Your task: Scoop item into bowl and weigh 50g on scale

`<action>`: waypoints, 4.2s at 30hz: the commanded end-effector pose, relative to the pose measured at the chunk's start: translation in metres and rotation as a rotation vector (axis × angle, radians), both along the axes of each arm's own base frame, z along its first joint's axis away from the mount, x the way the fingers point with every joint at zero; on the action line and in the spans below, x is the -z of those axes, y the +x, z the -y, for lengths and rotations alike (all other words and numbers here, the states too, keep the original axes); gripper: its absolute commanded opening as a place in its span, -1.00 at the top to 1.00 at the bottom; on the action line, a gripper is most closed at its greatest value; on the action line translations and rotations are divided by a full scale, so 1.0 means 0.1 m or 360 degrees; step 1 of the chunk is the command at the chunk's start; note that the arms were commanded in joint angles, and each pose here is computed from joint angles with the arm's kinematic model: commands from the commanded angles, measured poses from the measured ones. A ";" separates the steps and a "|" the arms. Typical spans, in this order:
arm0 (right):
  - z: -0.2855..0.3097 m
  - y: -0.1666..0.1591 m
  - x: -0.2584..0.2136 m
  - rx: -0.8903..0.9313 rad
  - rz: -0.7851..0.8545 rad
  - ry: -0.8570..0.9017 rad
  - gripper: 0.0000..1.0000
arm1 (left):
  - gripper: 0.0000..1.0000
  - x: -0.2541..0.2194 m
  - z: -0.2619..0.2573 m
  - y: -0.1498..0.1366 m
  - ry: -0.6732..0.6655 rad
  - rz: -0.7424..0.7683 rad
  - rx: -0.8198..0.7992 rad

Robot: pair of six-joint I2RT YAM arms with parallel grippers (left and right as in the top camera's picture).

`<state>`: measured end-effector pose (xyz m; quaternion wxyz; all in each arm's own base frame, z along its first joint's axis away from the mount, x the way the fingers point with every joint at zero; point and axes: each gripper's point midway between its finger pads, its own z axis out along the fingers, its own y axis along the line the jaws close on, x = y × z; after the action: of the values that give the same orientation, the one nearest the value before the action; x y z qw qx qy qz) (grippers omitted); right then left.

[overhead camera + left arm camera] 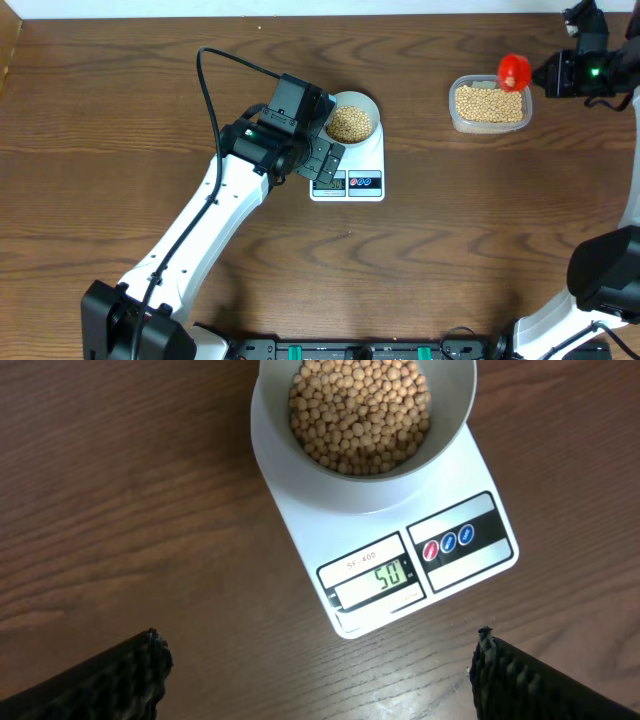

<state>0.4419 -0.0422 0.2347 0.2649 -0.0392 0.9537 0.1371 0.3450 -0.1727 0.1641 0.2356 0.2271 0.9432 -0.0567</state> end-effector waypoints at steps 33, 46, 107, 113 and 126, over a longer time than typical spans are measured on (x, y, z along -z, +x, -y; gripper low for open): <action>-0.51 0.11 0.13 0.0424 -0.0093 -0.0389 0.97 | -0.96 -0.08 -0.03 0.00 0.0006 0.0039 -0.0003; -0.30 0.25 0.71 0.0940 -0.0230 0.0267 0.97 | -0.96 -0.08 -0.03 0.00 0.0006 0.0039 -0.0003; -0.61 -2.12 -0.86 0.0350 0.0119 0.0059 -0.99 | -0.96 -0.08 -0.03 0.00 0.0006 0.0039 -0.0003; -0.47 -2.46 -0.82 0.0411 0.0080 -0.0102 -0.98 | -0.96 -0.08 -0.03 0.00 0.0006 0.0039 -0.0003; -0.49 -2.23 -0.55 0.0236 0.0722 -0.0222 -0.99 | -0.96 -0.08 -0.03 0.00 0.0005 0.0039 -0.0003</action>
<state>0.2207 0.0049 0.3149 0.4586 0.0040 0.8873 0.0490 0.3447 -0.1726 0.1638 0.2348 0.2274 0.9433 -0.0569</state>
